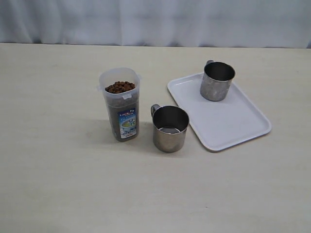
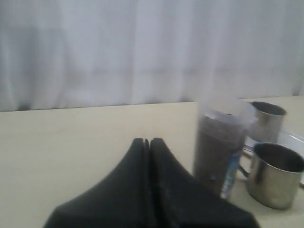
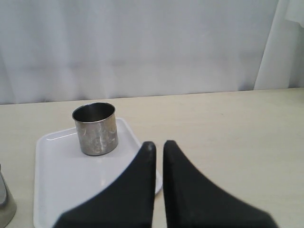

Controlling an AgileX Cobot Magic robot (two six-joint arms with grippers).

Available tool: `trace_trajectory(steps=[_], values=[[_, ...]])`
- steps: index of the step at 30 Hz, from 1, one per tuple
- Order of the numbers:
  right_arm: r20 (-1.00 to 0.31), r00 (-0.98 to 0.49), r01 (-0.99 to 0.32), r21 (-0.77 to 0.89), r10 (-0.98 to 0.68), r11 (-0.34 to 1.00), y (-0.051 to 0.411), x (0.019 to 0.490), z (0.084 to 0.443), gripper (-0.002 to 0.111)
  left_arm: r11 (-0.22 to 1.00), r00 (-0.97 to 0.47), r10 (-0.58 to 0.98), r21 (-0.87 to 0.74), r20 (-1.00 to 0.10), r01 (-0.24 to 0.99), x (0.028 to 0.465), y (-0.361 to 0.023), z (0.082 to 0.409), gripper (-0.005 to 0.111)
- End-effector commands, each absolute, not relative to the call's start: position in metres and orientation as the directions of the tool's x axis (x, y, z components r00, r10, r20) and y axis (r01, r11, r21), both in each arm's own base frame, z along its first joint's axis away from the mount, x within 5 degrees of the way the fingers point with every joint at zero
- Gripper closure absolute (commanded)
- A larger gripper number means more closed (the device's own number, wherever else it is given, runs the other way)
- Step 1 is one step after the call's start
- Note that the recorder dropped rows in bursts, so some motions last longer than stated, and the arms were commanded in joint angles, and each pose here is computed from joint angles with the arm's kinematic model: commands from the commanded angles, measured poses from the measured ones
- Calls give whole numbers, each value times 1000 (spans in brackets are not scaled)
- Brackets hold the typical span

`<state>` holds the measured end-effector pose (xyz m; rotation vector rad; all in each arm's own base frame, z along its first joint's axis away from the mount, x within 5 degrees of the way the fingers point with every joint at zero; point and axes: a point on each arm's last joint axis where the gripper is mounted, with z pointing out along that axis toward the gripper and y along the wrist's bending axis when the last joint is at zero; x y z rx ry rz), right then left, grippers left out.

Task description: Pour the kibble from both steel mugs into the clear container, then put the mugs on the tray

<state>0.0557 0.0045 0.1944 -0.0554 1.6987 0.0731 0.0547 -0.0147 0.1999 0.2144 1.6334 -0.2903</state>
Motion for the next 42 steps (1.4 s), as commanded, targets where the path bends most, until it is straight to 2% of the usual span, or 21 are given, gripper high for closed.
trace_trajectory(steps=[1, 6, 12, 19, 24, 26, 31, 36, 42], values=[[-992, -123, -81, 12, 2, 997, 5, 56, 194, 104, 990, -78, -49, -58, -996, 127, 56, -4, 199, 107], [-992, -123, -81, 12, 2, 997, 5, 56, 194, 104, 998, -72, -59, -58, -996, -14, 56, 4, 199, 107], [-992, -123, -81, 12, 2, 997, 5, 56, 194, 104, 995, -75, -71, -65, -995, -73, 56, 7, 198, 107], [-992, -123, -81, 12, 2, 997, 5, 56, 194, 104, 990, -141, -130, -121, -981, -70, 55, 6, 192, 107], [-992, -123, -81, 12, 2, 997, 5, 56, 194, 104, 997, -187, 54, 42, -981, 70, 55, -4, 188, 107], [-992, -123, -81, 12, 2, 997, 5, 56, 194, 104, 993, -179, 69, 51, -981, 103, 55, -7, 188, 107], [-992, -123, -81, 12, 2, 997, 5, 56, 194, 104, 995, -190, 53, 36, -980, 90, 54, -6, 188, 107], [-992, -123, -81, 12, 2, 997, 5, 56, 194, 104, 1000, -212, 5, 1, -977, 17, 54, 0, 186, 107], [-992, -123, -81, 12, 2, 997, 5, 56, 194, 104, 1000, -206, 12, 8, -979, 19, 55, 0, 187, 107]])
